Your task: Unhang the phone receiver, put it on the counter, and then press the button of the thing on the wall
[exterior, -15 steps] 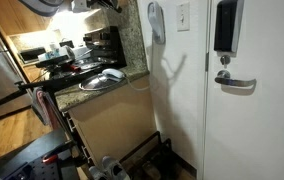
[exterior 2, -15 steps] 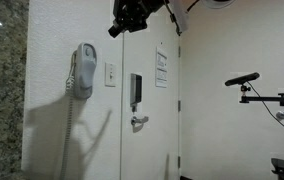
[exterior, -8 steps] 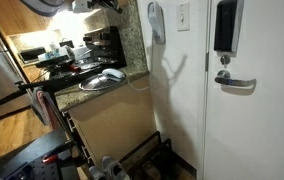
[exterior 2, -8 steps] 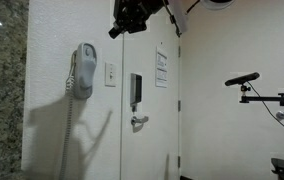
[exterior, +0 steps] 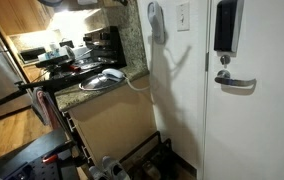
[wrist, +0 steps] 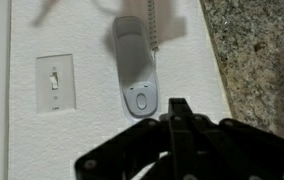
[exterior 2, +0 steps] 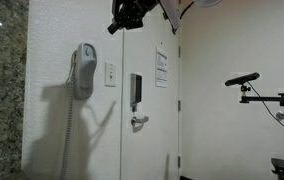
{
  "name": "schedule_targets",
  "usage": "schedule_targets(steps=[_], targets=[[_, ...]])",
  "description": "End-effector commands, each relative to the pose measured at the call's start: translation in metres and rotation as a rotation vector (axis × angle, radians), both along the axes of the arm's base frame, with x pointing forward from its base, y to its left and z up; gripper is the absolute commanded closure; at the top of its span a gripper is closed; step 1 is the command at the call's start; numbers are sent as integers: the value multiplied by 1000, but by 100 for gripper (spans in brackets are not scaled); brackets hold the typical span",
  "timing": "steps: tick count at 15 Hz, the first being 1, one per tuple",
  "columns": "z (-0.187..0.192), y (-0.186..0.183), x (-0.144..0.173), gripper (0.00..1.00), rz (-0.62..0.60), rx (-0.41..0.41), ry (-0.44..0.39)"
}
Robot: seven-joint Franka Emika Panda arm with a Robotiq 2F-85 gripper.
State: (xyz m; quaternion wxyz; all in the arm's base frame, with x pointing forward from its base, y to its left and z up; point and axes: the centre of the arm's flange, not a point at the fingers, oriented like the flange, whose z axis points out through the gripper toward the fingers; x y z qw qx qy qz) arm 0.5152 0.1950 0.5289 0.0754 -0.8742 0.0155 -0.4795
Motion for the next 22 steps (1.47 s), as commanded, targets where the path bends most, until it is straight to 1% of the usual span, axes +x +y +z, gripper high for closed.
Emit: schedule_targets(steps=[1, 3, 4, 11, 14, 16, 20, 22], targets=[[18, 4, 29, 100, 0, 10, 24], [23, 5, 38, 100, 4, 22, 28], [15, -3, 15, 100, -5, 17, 12], [14, -3, 16, 100, -4, 21, 17], [14, 4, 26, 100, 5, 8, 26], [15, 7, 30, 100, 16, 14, 29], [20, 11, 42, 100, 20, -15, 47], [23, 12, 50, 100, 21, -42, 61]])
